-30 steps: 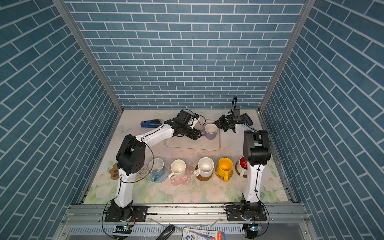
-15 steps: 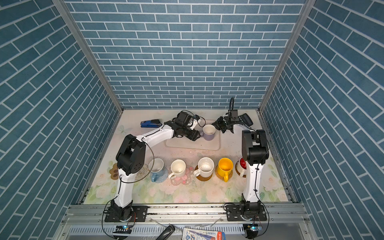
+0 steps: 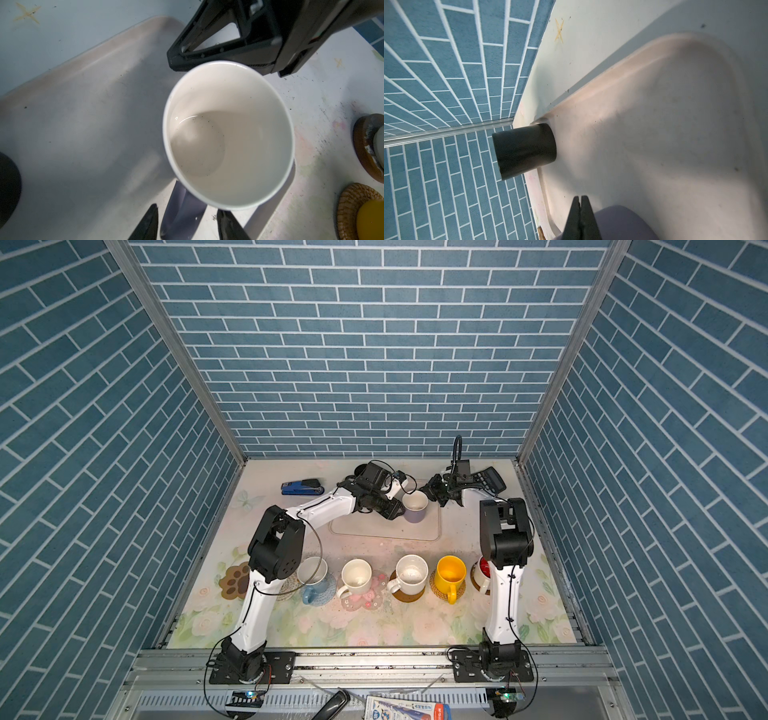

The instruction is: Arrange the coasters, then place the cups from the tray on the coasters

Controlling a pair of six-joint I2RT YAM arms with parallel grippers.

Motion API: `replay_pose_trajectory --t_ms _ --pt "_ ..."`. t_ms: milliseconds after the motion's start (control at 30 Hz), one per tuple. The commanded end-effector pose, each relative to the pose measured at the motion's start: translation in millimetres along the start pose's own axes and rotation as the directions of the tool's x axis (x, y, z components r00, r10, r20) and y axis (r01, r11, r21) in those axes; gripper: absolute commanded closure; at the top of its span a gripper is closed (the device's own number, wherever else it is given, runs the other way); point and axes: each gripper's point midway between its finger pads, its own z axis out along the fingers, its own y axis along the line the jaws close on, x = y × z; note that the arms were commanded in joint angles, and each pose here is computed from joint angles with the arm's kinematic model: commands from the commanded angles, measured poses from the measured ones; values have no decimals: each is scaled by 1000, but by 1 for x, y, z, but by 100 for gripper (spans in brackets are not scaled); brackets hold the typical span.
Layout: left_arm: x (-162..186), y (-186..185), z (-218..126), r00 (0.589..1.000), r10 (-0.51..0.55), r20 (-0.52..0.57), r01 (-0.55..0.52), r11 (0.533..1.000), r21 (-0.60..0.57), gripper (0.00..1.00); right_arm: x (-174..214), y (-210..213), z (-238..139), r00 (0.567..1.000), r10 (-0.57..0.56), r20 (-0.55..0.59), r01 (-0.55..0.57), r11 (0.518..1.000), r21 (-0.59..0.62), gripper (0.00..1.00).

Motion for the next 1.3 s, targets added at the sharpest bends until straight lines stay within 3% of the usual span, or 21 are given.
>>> replay_pose_trajectory --t_ms 0,400,600,733,833,1267 --pt "-9 -2 -1 1000 14 24 -15 1000 25 60 -3 15 2 1000 1 -8 -1 1000 -22 100" --pt "-3 -3 4 1000 0 12 0 999 35 87 1 16 4 1000 -6 -15 5 1000 -18 100" --pt "-6 -2 -3 1000 -2 16 2 1000 14 100 1 25 -1 999 -44 -12 44 998 -33 74" --pt "-13 0 -15 999 -4 34 5 1000 -20 100 -1 30 -12 997 -77 0 77 997 -18 56" --pt "-19 4 -29 998 -10 55 14 997 -70 100 -5 37 -22 995 -101 17 101 995 -21 48" --pt "-42 17 -96 987 -68 145 102 966 -236 100 1 44 -61 982 -177 59 175 984 36 41"
